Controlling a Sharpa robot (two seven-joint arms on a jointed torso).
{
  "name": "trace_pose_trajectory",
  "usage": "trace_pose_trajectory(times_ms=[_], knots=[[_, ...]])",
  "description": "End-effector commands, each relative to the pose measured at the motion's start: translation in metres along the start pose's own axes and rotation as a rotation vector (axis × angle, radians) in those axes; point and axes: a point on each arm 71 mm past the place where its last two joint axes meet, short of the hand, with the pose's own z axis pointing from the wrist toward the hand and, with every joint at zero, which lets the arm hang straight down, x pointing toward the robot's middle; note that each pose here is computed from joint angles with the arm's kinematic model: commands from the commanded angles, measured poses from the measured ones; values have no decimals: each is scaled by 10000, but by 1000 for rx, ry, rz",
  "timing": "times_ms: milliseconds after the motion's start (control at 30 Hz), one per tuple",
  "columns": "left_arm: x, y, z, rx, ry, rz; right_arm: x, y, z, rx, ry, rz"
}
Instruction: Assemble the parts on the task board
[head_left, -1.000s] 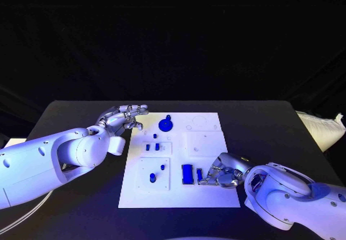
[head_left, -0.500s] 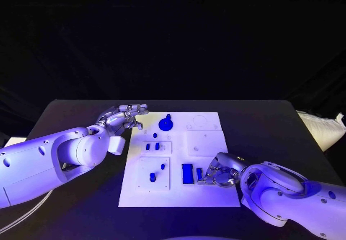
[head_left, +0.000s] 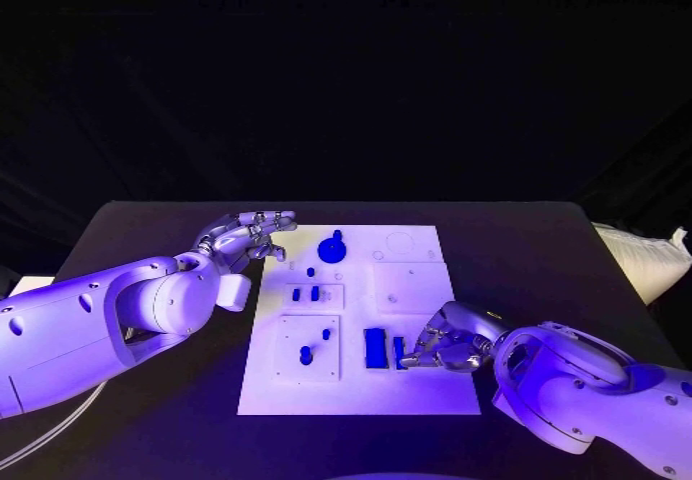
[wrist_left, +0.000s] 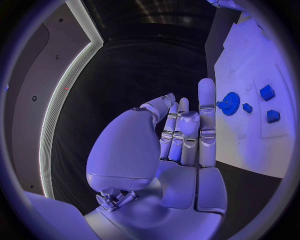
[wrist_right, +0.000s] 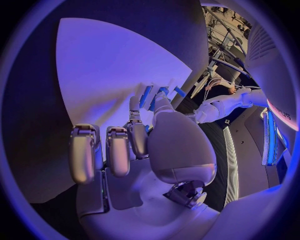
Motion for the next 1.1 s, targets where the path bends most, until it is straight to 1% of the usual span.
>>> trace_pose_trajectory(times_ms=[33,133,200,267,400,533,667,767,900,1033,1067,1100], knots=[[19,40,9,3,18,-4,-97,28,40,-127,2,203],[23,79,32,3,19,-7,-236,-23,125,-162,-25,341],[29,109,61,6,22,-9,-379,-85,228,-176,-66,453],[30,126,82,9,22,-10,-485,-145,316,-177,-99,545],[16,160,151,20,15,-9,-715,-295,535,-164,-186,741],[-27,176,230,33,-8,-3,-884,-417,760,-160,-261,875],[-99,170,306,53,-44,9,-998,-475,942,-182,-311,950],[-160,146,369,73,-76,21,-1052,-471,1059,-207,-336,987],[-226,106,463,97,-119,33,-1077,-435,1172,-242,-343,1006],[-253,69,529,116,-144,42,-1082,-401,1253,-270,-340,1000],[-237,110,512,73,-122,38,-1061,-444,1234,-189,-352,957],[-235,112,510,74,-122,38,-1058,-441,1233,-189,-353,957]])
